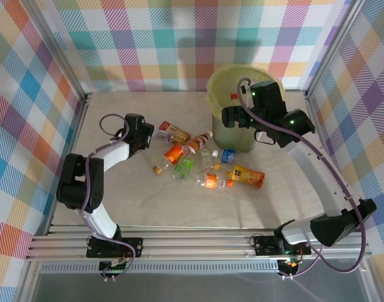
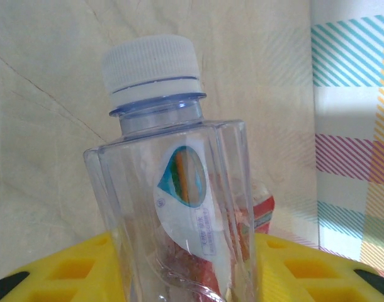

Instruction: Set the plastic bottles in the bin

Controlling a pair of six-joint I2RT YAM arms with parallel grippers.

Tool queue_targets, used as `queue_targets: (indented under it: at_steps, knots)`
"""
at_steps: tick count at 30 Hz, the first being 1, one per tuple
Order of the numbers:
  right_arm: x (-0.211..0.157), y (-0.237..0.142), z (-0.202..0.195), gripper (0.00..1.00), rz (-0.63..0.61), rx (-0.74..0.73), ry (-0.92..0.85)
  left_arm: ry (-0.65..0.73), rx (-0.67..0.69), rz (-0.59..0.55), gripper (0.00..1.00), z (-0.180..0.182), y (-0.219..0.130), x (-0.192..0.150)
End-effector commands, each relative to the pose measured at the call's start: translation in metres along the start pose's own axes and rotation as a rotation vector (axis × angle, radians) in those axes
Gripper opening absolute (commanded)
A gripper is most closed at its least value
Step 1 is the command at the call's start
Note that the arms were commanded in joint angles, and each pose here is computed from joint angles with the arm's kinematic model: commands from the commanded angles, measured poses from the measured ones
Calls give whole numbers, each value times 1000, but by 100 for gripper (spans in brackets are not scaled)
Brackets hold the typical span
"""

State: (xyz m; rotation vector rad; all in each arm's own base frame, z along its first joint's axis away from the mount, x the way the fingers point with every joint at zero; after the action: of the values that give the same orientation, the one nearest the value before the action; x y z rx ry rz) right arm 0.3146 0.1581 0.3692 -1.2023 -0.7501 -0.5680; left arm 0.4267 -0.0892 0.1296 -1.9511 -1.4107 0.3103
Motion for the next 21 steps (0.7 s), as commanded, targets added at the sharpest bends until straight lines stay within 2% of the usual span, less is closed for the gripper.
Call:
queue_targets:
  at_steps: [1,6,11,17,21]
  knots:
    - [9,-13,5,100,-55,46,23,66,-21,-36,47,-9,-21,2]
    - [12,-15,15,100,-53,114,33,209,-129,-76,47,-43,-54,10]
    - [18,-20,23,100,-67,172,47,440,-323,-110,47,-93,-94,4]
    - [31,-37,39,100,-103,290,61,764,-659,-162,47,-151,-146,-26]
    - [41,-49,53,100,-120,402,67,934,-869,-196,48,-176,-179,-50]
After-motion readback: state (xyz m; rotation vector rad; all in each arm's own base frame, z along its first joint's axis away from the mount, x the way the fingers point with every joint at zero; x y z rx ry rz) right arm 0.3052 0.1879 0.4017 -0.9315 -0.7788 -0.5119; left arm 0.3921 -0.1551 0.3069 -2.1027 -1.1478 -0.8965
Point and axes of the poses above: each hand's point on the last joint's axis, 136 mm out from that joint toward the fingers, its own y axis out along the fingers, its own z axis along the line the jaws close on, x = y × z, the point moved 4 cm from there along -y, back along the fingers, and after that the axes turned 5 degrees about y, right-handed, at the moved point
